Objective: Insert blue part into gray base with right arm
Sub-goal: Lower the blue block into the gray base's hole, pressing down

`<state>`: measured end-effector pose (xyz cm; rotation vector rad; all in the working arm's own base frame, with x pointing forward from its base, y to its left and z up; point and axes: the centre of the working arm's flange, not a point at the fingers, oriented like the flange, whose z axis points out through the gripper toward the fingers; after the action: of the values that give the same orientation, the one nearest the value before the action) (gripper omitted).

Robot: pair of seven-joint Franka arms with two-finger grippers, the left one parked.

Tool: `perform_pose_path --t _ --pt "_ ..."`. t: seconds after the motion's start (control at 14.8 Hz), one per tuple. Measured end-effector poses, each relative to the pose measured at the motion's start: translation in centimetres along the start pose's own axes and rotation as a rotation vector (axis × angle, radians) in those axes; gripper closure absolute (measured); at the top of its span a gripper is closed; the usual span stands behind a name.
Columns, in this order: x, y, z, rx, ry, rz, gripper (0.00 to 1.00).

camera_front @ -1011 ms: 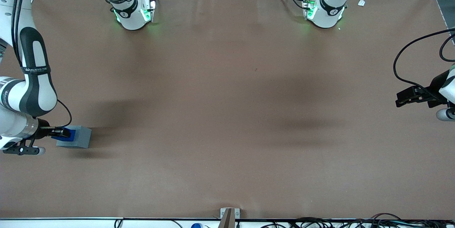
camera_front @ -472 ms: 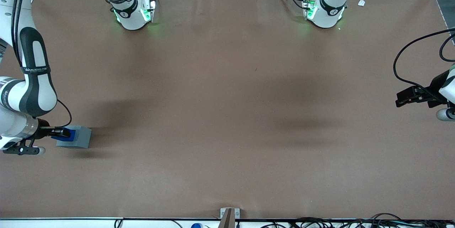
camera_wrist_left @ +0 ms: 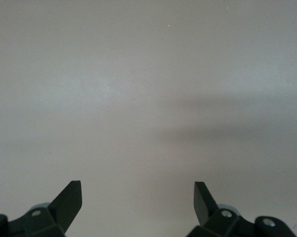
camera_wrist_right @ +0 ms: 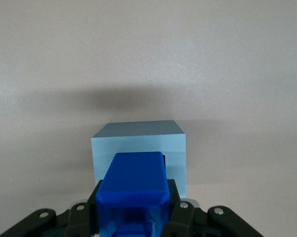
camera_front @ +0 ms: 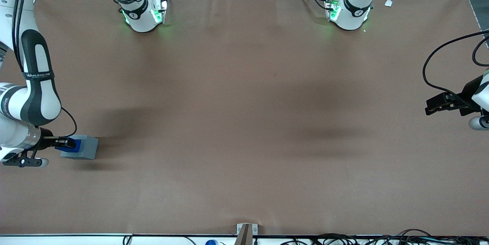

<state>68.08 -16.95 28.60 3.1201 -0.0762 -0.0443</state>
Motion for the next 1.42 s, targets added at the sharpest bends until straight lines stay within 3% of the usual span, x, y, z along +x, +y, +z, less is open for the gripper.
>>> perform_pose_path --t 1.42 --pt "0.09 0.14 0.0 0.002 -0.013 0.002 0.49"
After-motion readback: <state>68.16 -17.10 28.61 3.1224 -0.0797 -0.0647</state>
